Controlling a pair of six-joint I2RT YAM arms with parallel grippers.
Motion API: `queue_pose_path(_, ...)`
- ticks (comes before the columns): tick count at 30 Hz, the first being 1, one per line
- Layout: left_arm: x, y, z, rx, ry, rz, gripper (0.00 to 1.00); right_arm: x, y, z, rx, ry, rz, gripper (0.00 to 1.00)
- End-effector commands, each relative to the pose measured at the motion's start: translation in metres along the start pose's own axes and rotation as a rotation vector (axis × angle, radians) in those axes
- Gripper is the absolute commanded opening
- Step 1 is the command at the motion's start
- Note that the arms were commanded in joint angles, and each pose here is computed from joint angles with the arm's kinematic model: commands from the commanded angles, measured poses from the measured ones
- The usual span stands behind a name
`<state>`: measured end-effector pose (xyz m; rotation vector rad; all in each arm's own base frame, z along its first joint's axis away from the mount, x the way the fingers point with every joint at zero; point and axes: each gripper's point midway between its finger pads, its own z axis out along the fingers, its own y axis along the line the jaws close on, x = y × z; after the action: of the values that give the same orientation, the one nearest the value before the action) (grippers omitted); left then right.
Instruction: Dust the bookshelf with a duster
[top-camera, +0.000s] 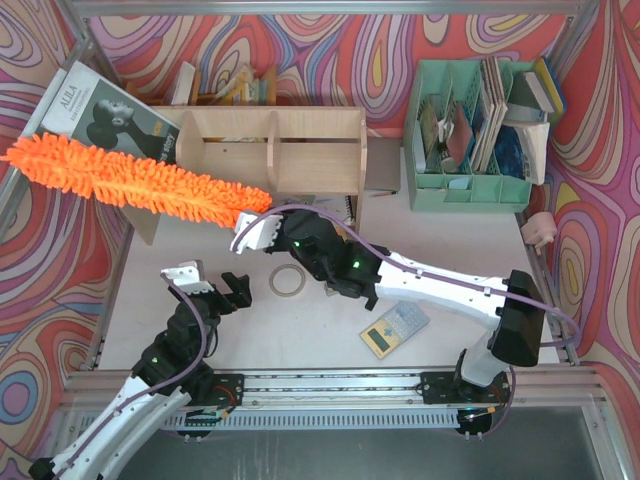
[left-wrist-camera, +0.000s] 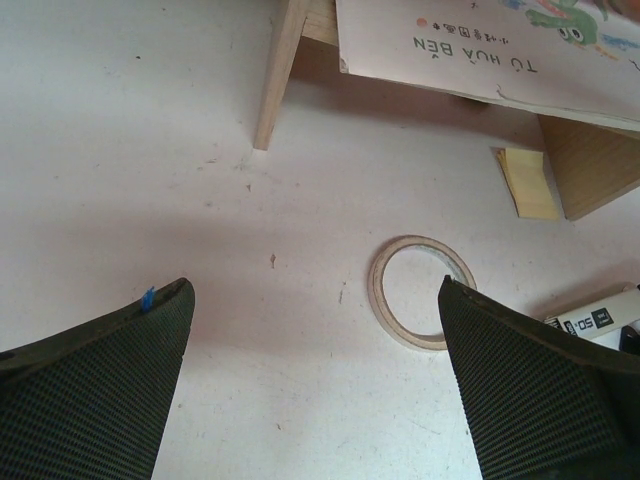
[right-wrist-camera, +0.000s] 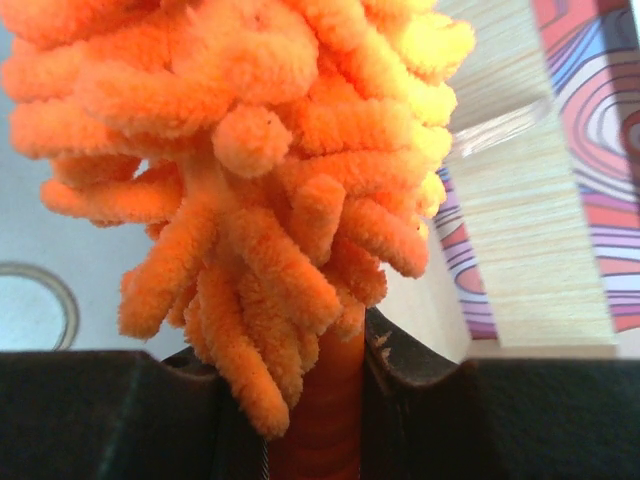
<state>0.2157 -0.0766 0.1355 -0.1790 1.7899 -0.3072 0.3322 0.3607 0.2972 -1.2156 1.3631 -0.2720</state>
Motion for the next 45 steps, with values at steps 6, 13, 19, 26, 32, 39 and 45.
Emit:
queue_pose_path(6,0.001,0.005,0.003,-0.026,-0.01,0.008,0.98,-0.022,-0.028,0.02,0.076,-0.052,-0.065,0.0)
queue_pose_path(13,0.001,0.004,0.003,-0.027,-0.006,0.008,0.98,0.009,-0.024,0.022,0.081,0.031,-0.093,0.0)
queue_pose_path(19,0.001,0.005,0.003,-0.029,-0.007,0.006,0.98,0.033,-0.018,0.012,0.076,0.096,-0.1,0.0)
queue_pose_path(26,0.001,0.005,0.003,-0.03,-0.006,0.006,0.98,0.056,-0.01,-0.004,0.06,0.159,-0.068,0.0)
queue_pose_path(32,0.002,0.004,0.004,-0.03,-0.004,0.007,0.98,0.054,-0.013,-0.012,0.059,0.147,-0.032,0.0)
queue_pose_path(39,0.002,0.005,0.004,-0.033,0.001,0.011,0.98,0.009,-0.034,-0.003,0.078,0.032,-0.02,0.0)
queue_pose_path(45,0.002,0.005,0.004,-0.036,-0.001,0.009,0.98,-0.017,-0.048,0.007,0.105,-0.029,-0.037,0.0)
